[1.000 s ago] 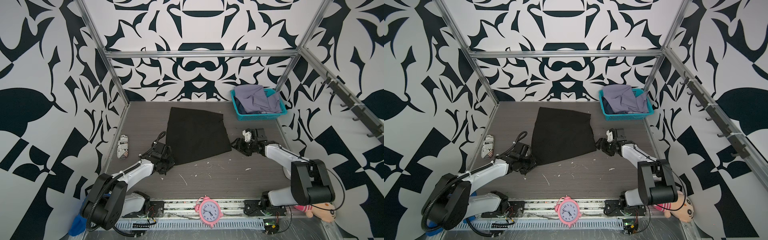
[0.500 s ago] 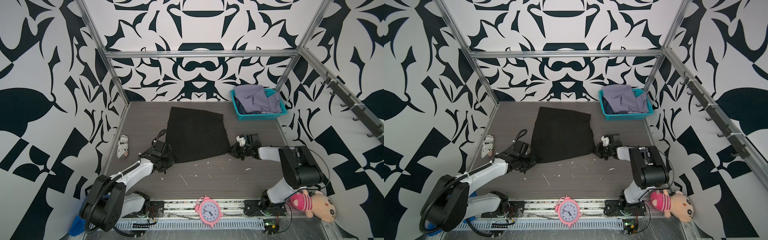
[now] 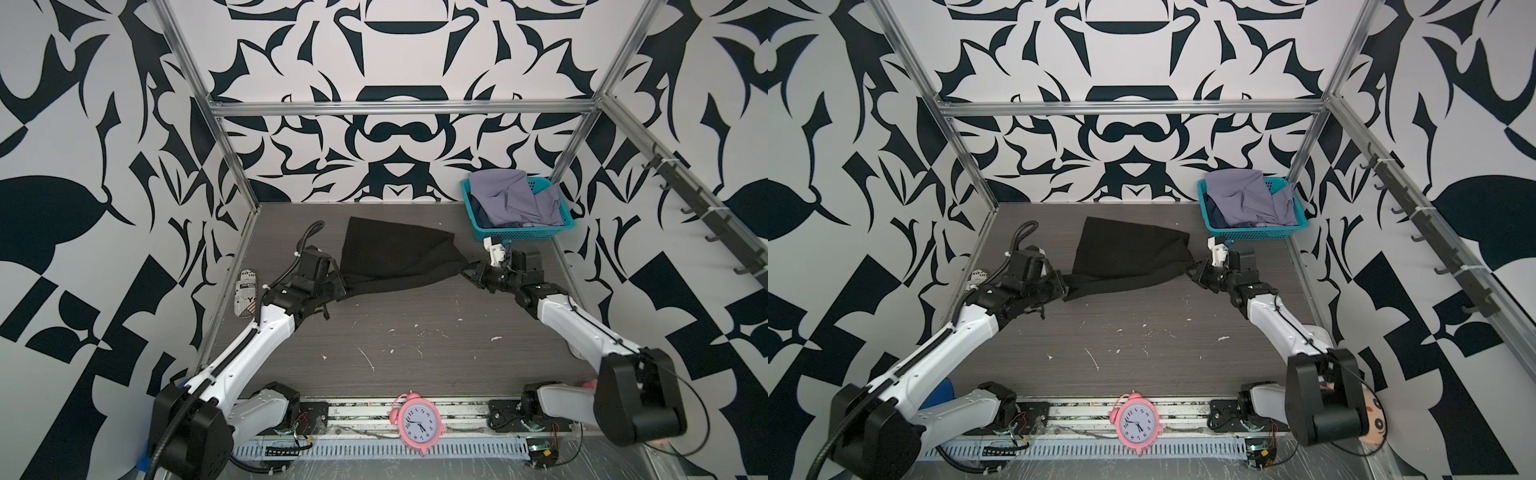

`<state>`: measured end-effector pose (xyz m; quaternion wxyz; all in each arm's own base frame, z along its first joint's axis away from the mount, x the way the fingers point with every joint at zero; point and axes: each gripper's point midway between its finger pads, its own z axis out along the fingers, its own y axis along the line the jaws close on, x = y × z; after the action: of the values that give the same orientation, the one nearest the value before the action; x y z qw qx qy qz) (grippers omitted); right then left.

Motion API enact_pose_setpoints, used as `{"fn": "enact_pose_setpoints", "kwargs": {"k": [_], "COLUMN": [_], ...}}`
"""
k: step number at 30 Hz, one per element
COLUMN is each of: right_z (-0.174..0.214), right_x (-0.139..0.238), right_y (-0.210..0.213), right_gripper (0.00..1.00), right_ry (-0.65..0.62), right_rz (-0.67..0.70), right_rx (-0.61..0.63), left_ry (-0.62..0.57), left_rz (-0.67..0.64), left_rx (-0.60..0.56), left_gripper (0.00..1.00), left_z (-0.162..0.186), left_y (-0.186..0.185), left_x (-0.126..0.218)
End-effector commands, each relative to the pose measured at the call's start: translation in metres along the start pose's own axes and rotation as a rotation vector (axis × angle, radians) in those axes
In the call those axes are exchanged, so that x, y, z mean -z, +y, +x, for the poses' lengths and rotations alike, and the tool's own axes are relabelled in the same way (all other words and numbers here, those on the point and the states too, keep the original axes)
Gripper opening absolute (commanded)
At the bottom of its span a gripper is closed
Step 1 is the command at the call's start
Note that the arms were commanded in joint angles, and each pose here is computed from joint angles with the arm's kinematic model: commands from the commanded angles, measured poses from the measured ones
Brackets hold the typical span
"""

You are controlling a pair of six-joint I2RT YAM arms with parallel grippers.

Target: Fold and stack the skirts

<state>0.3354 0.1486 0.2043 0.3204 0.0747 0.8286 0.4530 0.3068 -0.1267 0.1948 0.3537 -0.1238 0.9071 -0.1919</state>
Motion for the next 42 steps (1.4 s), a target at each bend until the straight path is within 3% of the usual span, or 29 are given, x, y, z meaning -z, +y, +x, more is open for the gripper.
{"fn": "enact_pose_setpoints", "kwargs": {"k": [1, 9, 12, 16, 22, 31, 42], "right_z": [-0.038, -0.066, -0.066, -0.064, -0.061, -0.065, -0.097], "right_x": [0.042, 0.110, 0.128, 0.134, 0.115, 0.056, -0.018], "right_y": [0.080, 0.173, 0.195, 0.202, 0.169, 0.111, 0.043], "right_gripper": [0.00, 0.00, 0.00, 0.00, 0.00, 0.00, 0.03], "right_ry": [-0.136, -0.282, -0.308, -0.311, -0.302, -0.213, -0.217], "right_rz": [-0.122, -0.227, -0.264, -0.288, -0.220, -0.122, 0.018], "right_rx": [0.195, 0.336, 0.355, 0.335, 0.275, 0.171, 0.104], "left_ry": [-0.173, -0.505, -0.586, -0.634, -0.564, -0.501, -0.387], "left_rz": [-0.014, 0.118, 0.154, 0.176, 0.097, 0.009, -0.074], "left_rx": [-0.137, -0.272, -0.289, -0.304, -0.336, -0.370, -0.353], "left_gripper": [0.00, 0.00, 0.00, 0.00, 0.00, 0.00, 0.00], "left_z": [-0.054, -0.141, -0.156, -0.162, -0.153, -0.145, -0.159], "left_y": [-0.015, -0.072, -0.082, -0.087, -0.075, -0.061, -0.021], "left_x": [0.051, 0.161, 0.191, 0.206, 0.169, 0.110, -0.004]}}
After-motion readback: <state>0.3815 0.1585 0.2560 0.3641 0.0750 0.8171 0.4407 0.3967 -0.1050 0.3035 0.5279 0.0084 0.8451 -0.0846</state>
